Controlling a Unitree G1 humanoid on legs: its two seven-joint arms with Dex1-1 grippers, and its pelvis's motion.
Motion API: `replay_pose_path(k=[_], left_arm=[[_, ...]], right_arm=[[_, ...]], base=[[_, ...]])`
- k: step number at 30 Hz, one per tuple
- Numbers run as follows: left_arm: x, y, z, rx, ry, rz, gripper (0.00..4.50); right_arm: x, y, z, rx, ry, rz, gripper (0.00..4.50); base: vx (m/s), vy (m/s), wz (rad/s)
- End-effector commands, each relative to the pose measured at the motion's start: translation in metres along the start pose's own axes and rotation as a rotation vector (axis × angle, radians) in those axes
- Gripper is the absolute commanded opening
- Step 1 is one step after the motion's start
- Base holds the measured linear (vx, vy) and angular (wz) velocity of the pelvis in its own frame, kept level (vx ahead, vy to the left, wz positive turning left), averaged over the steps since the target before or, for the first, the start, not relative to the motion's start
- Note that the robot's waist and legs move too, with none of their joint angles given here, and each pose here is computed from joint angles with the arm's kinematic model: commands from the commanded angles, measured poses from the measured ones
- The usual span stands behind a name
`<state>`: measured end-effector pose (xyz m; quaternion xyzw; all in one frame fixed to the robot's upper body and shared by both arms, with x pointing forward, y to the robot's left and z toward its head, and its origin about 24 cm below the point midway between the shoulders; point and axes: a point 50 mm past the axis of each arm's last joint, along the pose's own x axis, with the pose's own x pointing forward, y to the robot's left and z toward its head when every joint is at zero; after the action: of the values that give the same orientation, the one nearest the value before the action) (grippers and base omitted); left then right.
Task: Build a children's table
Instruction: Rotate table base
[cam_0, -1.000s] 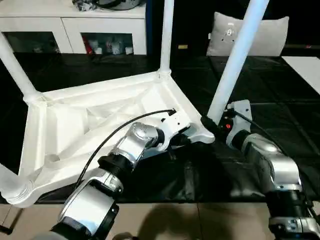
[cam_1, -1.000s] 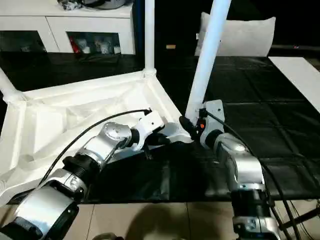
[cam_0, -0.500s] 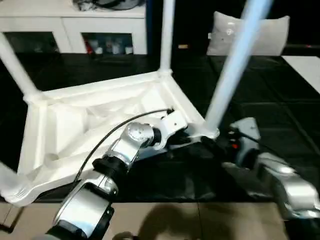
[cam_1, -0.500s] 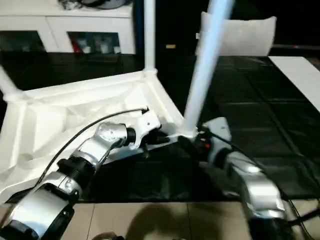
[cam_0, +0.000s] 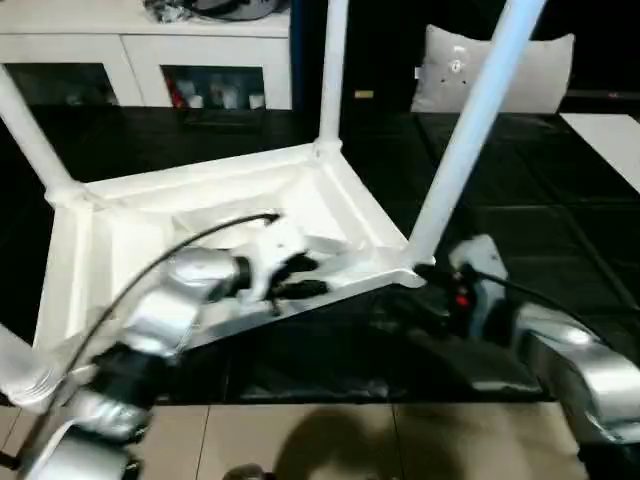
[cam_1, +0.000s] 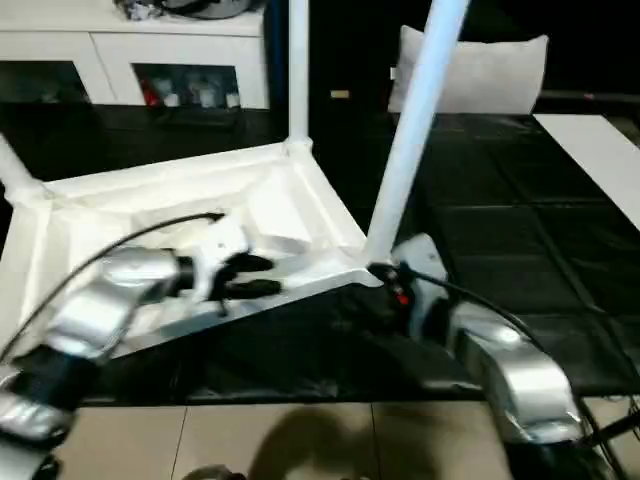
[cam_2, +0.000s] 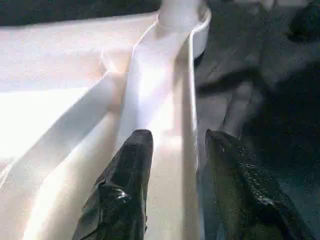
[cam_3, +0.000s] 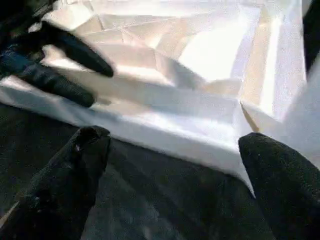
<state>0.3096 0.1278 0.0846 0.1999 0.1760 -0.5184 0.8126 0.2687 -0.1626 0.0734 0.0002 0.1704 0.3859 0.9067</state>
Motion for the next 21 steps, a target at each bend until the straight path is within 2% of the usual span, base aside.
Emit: replay_pose_path(k=[1,3,5,6,11,15,17,21], left_arm=[[-0.010,-0.002,-0.001,0.032,0.060,0.028,2.21],[-0.017,-0.003,-0.007,0.031,0.107,0.042,2.29],[-0.020,-0.004,-0.008,0.025,0.118,0.041,2.41],[-0.024,-0.007,-0.010,0.013,0.131,0.035,2.65],[-0.033,-0.018,-0.016,-0.018,0.173,0.012,2.65],[-0.034,-0.022,-0.020,-0.033,0.197,0.007,2.65],[-0.036,-0.023,-0.028,-0.023,0.247,0.026,2.65],[-0.036,-0.017,-0.030,-0.007,0.251,0.091,2.65]], right_arm=[[0.017,-0.004,0.005,-0.034,-0.015,-0.047,4.50],[0.030,-0.006,0.011,-0.054,-0.035,-0.090,4.50],[0.036,-0.006,0.014,-0.054,-0.043,-0.097,4.50],[0.046,-0.005,0.020,-0.055,-0.059,-0.099,4.50],[0.079,-0.002,0.032,-0.014,-0.080,-0.135,4.50],[0.089,-0.008,0.036,0.020,-0.094,-0.217,4.50],[0.094,-0.015,0.036,0.057,-0.106,-0.303,4.50],[0.094,-0.023,0.034,0.096,-0.115,-0.368,4.50]], base=[[0.000,0.000,0.00],[0.000,0.000,0.00],[0.000,0.000,0.00],[0.000,0.000,0.00],[0.000,0.000,0.00],[0.000,0.000,0.00],[0.000,0.000,0.00],[0.000,0.000,0.00]])
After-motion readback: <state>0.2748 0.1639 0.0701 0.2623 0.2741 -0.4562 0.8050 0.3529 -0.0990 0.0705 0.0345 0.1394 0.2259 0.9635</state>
